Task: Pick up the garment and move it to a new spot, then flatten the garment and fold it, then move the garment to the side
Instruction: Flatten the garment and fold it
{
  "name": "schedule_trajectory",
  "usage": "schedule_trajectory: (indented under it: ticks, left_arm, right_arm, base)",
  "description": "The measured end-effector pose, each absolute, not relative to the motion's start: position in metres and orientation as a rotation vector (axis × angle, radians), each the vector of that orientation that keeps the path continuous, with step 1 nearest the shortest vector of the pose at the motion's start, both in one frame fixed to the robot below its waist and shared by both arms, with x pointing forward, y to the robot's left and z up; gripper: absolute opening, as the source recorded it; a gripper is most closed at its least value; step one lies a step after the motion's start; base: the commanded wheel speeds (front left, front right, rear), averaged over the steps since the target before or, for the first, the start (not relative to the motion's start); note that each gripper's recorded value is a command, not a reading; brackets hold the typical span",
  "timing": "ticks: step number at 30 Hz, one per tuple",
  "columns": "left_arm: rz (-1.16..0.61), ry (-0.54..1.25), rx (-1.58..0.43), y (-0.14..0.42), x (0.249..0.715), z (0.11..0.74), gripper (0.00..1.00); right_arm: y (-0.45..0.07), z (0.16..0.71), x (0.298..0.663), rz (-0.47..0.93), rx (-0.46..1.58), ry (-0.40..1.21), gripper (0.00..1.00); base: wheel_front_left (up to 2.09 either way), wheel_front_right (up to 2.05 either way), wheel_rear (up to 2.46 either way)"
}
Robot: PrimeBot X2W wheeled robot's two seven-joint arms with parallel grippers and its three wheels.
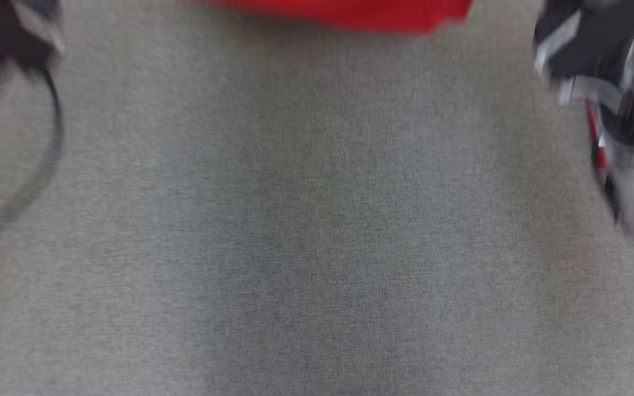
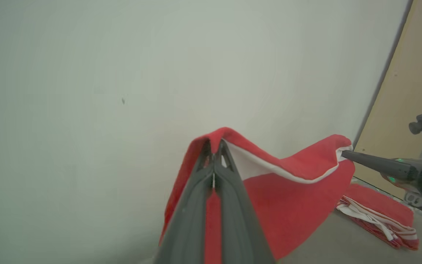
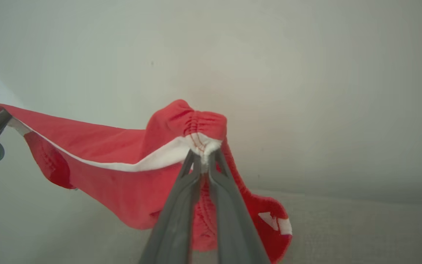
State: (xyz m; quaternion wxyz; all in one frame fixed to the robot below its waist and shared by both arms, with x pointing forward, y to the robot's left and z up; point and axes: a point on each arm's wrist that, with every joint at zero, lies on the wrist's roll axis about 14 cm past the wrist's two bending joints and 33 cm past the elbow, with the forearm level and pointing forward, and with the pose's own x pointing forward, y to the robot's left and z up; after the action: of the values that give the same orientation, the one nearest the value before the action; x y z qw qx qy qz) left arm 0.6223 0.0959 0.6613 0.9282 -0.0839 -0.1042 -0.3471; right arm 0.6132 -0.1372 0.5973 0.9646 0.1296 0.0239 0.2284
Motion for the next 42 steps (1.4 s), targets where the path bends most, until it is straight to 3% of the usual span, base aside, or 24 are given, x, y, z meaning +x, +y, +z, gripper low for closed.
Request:
schedule_trajectory:
  ticks: [11, 23, 35, 42]
  left_arm:
    - [-0.673, 0.040, -0.388, 0.096, 0.497, 0.548, 0.00]
    - [-0.660, 0.362, -0.378, 0.089, 0.346, 0.447, 0.00]
    - [-0.528, 0.365, -0.308, 0.119, 0.305, 0.425, 0.00]
    - [-0.517, 0.356, -0.239, 0.129, 0.299, 0.422, 0.00]
  right_arm:
    - [-0.135, 0.522, 0.489, 0.482, 0.373, 0.237, 0.00]
    - [-0.137, 0.455, 0.361, 0.457, 0.392, 0.477, 0.00]
    - [-0.155, 0.419, 0.277, 0.400, 0.390, 0.637, 0.00]
    - [-0.151, 0.419, 0.264, 0.386, 0.433, 0.649, 0.00]
  base:
    - [0.00, 0.00, 0.00]
    - [0.00, 0.00, 0.00]
    - [0.00, 0.00, 0.00]
    - [0.00, 0.00, 0.00]
